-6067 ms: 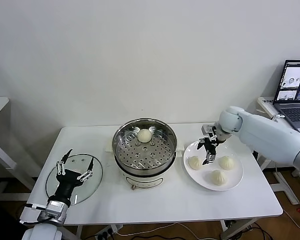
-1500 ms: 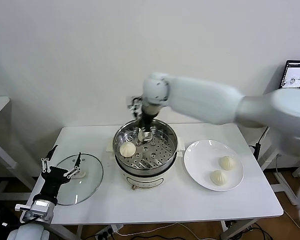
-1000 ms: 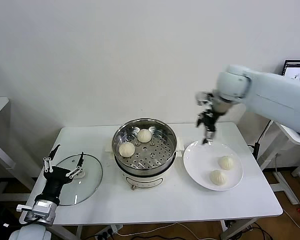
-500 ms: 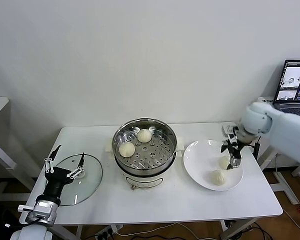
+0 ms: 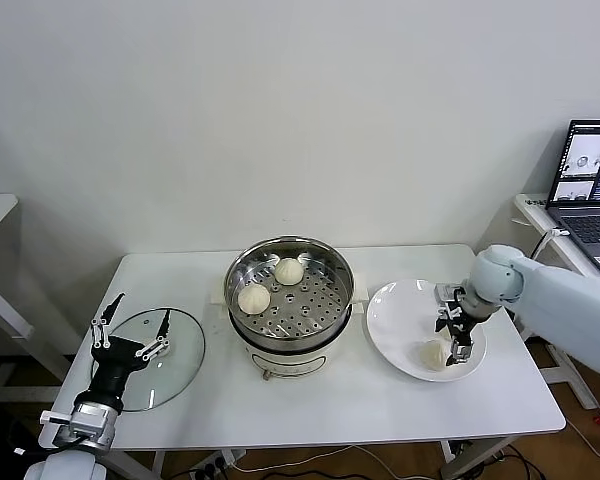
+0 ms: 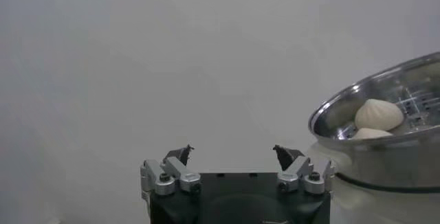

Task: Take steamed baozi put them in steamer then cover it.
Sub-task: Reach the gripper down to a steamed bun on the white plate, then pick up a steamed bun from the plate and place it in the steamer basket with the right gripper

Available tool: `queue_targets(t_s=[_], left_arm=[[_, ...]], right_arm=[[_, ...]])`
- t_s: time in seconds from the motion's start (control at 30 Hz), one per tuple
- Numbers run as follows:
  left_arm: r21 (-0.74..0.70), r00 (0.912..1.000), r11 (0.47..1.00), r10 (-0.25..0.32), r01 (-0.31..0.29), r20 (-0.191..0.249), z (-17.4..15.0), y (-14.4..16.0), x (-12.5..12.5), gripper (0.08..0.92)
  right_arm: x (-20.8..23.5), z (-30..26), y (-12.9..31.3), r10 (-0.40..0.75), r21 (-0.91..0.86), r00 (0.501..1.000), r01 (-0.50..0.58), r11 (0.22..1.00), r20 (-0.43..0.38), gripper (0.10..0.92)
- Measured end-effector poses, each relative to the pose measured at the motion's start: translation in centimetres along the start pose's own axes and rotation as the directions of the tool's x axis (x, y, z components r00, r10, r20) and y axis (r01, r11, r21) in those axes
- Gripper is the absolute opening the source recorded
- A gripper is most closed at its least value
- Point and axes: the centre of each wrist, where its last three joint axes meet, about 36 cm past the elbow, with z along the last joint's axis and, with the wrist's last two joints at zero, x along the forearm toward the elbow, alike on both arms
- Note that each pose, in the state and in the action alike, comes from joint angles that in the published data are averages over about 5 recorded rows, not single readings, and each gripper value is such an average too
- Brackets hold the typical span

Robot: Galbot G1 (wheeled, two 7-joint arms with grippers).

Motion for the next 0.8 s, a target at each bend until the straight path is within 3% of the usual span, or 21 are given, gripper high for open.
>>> queue_targets(t_s=[0.3,0.53,0.8], left_arm=[[0.002,1.0000,1.000,0.003,-0.003,-0.002,0.1,-0.2,-0.1,0.823],[0.002,1.0000,1.000,0.002,-0.002,-0.005,0.2,-0.3,-0.1,0.823],[0.002,1.0000,1.000,0.001,-0.001,-0.005,0.2,-0.2,-0.1,0.823]], right_arm=[[-1.3,-0.2,0.0,-0.002,0.000,1.000,0.002,1.000,-0.001,0.817],[-1.7,-0.3,-0.2,0.001,0.001,1.000,-0.001,1.000,-0.005,0.685],[-1.2,-0.6,-0.5,0.013,0.000,1.000,-0.013,1.000,0.010,0.666]])
